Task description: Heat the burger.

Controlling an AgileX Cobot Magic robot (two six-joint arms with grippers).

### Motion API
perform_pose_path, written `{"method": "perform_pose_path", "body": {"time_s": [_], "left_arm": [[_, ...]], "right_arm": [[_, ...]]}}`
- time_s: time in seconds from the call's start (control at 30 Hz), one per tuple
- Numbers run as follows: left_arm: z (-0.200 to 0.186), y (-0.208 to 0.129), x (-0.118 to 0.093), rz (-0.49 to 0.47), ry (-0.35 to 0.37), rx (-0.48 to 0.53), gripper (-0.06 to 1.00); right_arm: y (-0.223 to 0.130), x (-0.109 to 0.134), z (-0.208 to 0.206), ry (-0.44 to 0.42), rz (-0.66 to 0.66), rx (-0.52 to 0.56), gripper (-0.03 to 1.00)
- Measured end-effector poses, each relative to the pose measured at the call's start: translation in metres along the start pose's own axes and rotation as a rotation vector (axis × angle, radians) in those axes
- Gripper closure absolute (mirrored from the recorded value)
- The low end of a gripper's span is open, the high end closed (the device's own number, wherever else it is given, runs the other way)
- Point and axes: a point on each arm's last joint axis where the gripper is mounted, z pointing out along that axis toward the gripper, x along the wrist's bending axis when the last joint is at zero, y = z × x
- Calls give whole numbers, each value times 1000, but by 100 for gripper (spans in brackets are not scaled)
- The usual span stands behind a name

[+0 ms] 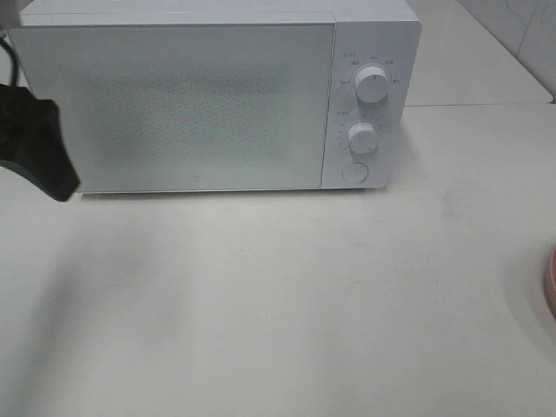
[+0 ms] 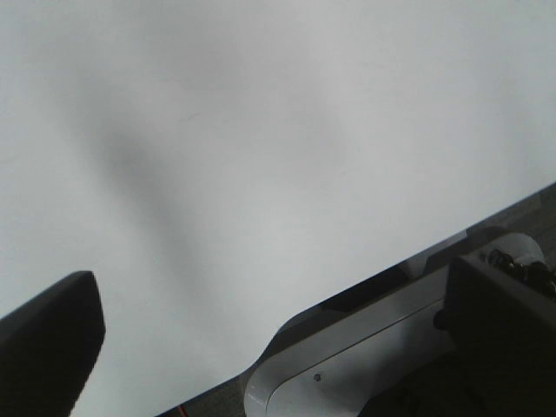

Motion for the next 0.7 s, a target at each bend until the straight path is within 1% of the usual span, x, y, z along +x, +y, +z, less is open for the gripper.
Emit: {"method": "perform_pose_path", "body": {"time_s": [0.03, 0.07, 0.1, 0.13, 0.17, 0.2, 0.23, 0.27, 0.3, 0.33, 0.4, 0.43, 0.5, 0.53, 0.57, 0.6, 0.67, 0.7], "left_arm": [[-14, -7, 17, -68, 36, -18, -4], [-14, -7, 17, -68, 36, -18, -4], [-20, -10, 25, -94, 56, -33, -4], [-34, -17, 37, -135, 100, -68, -4], [-34, -17, 37, -135, 100, -68, -4], [-41, -22, 43, -156, 123, -88, -4], [-53, -35, 51, -200, 155, -124, -4], [-53, -35, 51, -200, 155, -124, -4], [-62, -48, 56, -253, 180, -153, -4], [-62, -48, 56, -253, 180, -153, -4], [-71, -69, 55, -291, 202, -193, -4], [-71, -69, 55, -291, 202, -193, -4], [-76, -89, 48, -287, 224, -225, -4], [-76, -89, 48, -287, 224, -225, -4], [-77, -97, 45, -286, 228, -236, -4], [-78, -111, 39, -282, 236, -263, -4], [-77, -118, 37, -280, 237, -271, -4], [-75, -133, 32, -277, 241, -286, -4]], "right_arm": [[0, 0, 0, 0, 0, 0, 20], [0, 0, 0, 0, 0, 0, 20], [0, 0, 0, 0, 0, 0, 20], [0, 0, 0, 0, 0, 0, 20], [0, 0, 0, 0, 0, 0, 20], [0, 0, 0, 0, 0, 0, 20], [0, 0, 0, 0, 0, 0, 20], [0, 0, 0, 0, 0, 0, 20], [0, 0, 0, 0, 0, 0, 20], [0, 0, 0, 0, 0, 0, 20], [0, 0, 0, 0, 0, 0, 20], [0, 0, 0, 0, 0, 0, 20], [0, 0, 0, 0, 0, 0, 20], [0, 0, 0, 0, 0, 0, 20], [0, 0, 0, 0, 0, 0, 20], [0, 0, 0, 0, 0, 0, 20], [0, 0, 0, 0, 0, 0, 20], [0, 0, 0, 0, 0, 0, 20]]}}
